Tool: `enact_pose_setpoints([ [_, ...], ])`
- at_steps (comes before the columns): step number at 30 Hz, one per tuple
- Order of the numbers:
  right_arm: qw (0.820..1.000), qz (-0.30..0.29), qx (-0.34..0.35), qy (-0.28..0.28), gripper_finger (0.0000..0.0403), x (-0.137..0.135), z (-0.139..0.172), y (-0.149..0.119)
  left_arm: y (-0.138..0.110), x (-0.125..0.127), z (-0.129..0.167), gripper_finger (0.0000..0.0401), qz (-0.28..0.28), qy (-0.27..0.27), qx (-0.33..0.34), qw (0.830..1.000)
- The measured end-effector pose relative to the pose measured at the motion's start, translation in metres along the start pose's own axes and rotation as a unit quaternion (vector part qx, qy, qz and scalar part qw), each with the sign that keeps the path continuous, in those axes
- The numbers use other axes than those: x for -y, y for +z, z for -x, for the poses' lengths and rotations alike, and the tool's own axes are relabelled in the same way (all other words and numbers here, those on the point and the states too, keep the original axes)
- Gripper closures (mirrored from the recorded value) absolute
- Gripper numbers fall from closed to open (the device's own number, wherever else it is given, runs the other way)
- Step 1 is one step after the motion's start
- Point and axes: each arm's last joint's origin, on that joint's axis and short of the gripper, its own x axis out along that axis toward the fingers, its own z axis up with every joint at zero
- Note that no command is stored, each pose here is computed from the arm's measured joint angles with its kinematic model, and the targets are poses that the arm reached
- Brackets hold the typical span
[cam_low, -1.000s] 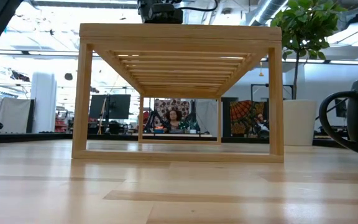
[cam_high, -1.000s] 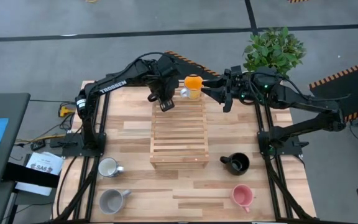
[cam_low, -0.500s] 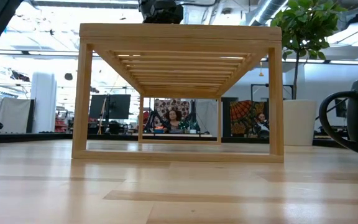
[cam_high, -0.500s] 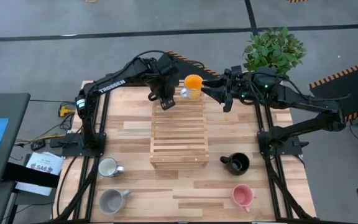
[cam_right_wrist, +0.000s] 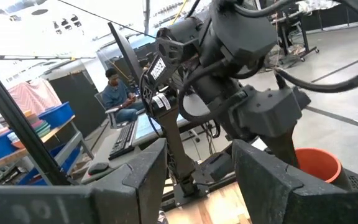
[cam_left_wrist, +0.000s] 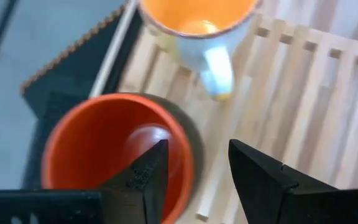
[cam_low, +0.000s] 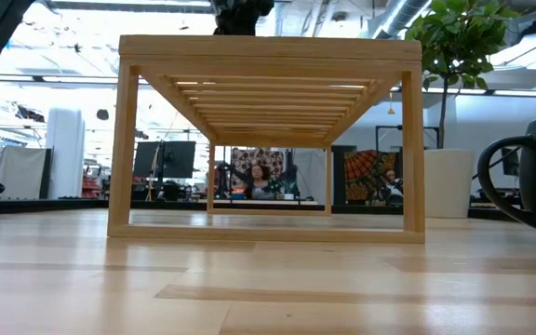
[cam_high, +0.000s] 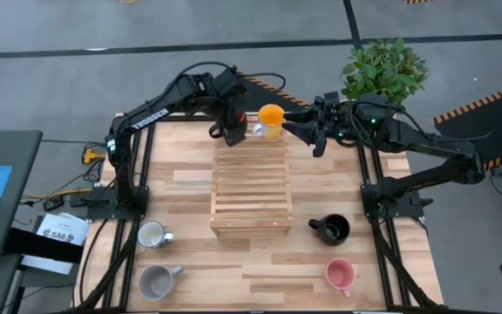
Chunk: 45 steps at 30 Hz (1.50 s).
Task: Place coffee mugs
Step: Put the orange mug on the shelf, then put the white mug on the shelf
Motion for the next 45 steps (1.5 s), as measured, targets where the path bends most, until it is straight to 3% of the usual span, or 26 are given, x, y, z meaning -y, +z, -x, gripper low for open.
enact_pose_setpoints([
  [6,1.0,0.001,0.008,0.003,0.0195,-0.001,0.0,0.002,0.005,-0.005,0.028,0.0248,0.005,0.037,0.028,0.999],
  [12,1.0,0.001,0.008,0.003,0.0195,-0.001,0.0,0.002,-0.003,-0.001,0.093,0.0248,0.023,-0.005,0.14,0.99],
  [17,1.0,0.004,0.008,0.003,0.0195,-0.001,0.0,0.001,-0.024,0.009,0.154,0.0248,0.023,-0.038,0.262,0.964],
  [21,1.0,0.005,0.007,0.003,0.0195,-0.001,0.0,0.001,-0.052,0.021,0.186,0.0248,0.018,-0.067,0.367,0.927],
  [30,1.0,0.004,0.006,0.003,0.0195,-0.001,0.0,0.001,-0.128,0.042,0.176,0.0248,0.041,-0.145,0.502,0.851],
  [33,1.0,0.004,0.006,0.003,0.0195,-0.001,0.0,0.001,-0.144,0.041,0.174,0.0248,0.058,-0.147,0.525,0.836],
  [41,1.0,-0.012,-0.005,-0.001,0.0195,0.0,0.0,-0.001,-0.164,0.036,0.181,0.0248,0.028,-0.146,0.512,0.846],
  [45,1.0,-0.014,-0.015,-0.005,0.0195,0.001,0.0,-0.003,-0.167,0.037,0.179,0.0248,0.059,-0.179,0.489,0.852],
])
